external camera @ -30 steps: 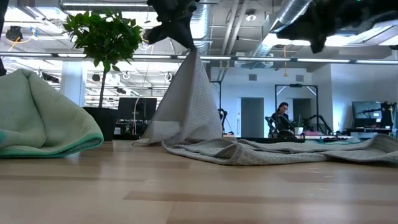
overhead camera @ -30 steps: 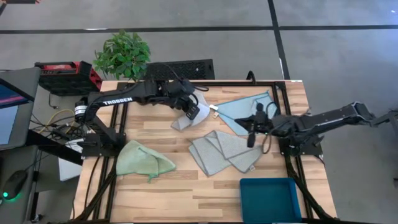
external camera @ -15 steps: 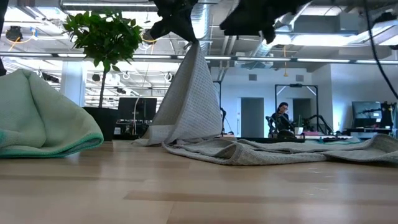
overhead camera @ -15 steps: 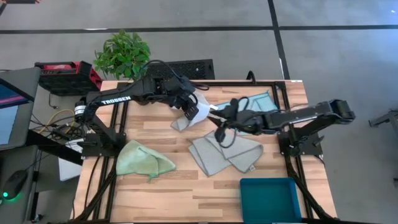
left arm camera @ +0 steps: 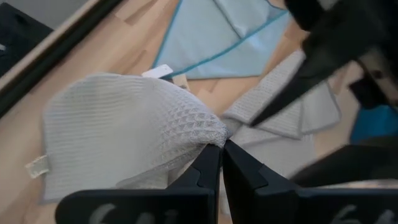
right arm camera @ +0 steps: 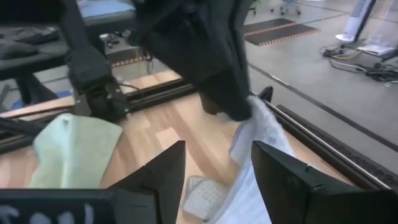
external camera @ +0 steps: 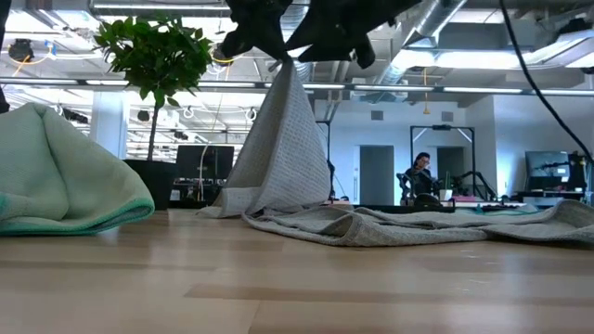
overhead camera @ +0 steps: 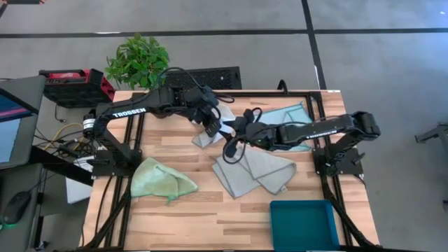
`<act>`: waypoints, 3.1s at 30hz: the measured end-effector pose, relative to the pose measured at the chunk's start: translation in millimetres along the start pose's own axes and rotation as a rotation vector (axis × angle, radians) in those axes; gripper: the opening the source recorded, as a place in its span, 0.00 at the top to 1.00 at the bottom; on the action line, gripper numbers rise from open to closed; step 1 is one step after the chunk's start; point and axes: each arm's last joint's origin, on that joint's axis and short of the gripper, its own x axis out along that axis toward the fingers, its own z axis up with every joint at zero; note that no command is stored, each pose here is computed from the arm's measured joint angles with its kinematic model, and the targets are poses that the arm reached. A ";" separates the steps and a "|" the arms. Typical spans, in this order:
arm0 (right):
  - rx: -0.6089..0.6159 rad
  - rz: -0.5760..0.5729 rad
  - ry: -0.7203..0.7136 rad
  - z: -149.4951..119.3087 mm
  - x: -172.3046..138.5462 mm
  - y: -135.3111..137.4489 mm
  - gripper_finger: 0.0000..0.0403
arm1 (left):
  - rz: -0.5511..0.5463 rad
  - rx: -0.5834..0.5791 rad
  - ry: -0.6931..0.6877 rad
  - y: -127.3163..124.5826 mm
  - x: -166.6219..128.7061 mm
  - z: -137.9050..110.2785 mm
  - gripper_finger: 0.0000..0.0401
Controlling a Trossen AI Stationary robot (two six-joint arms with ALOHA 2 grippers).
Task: Fold microfiber towels
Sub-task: Fold the gray microfiber cloth
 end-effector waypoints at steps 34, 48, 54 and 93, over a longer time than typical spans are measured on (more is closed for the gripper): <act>0.077 -0.059 0.028 0.0 7.8 -13.3 0.60 | -0.035 0.022 -0.009 -1.9 -6.5 -0.3 1.00; 0.105 -0.067 -0.016 5.1 9.8 -17.0 0.64 | -0.062 0.041 -0.024 -13.5 -6.8 -2.9 1.00; 0.105 -0.080 -0.019 5.2 9.8 -17.4 0.68 | -0.064 0.032 -0.022 -14.2 -6.8 -3.2 1.00; -0.058 0.182 0.143 -14.9 -9.9 21.7 0.73 | -0.016 0.143 -0.088 -12.5 -49.6 12.2 1.00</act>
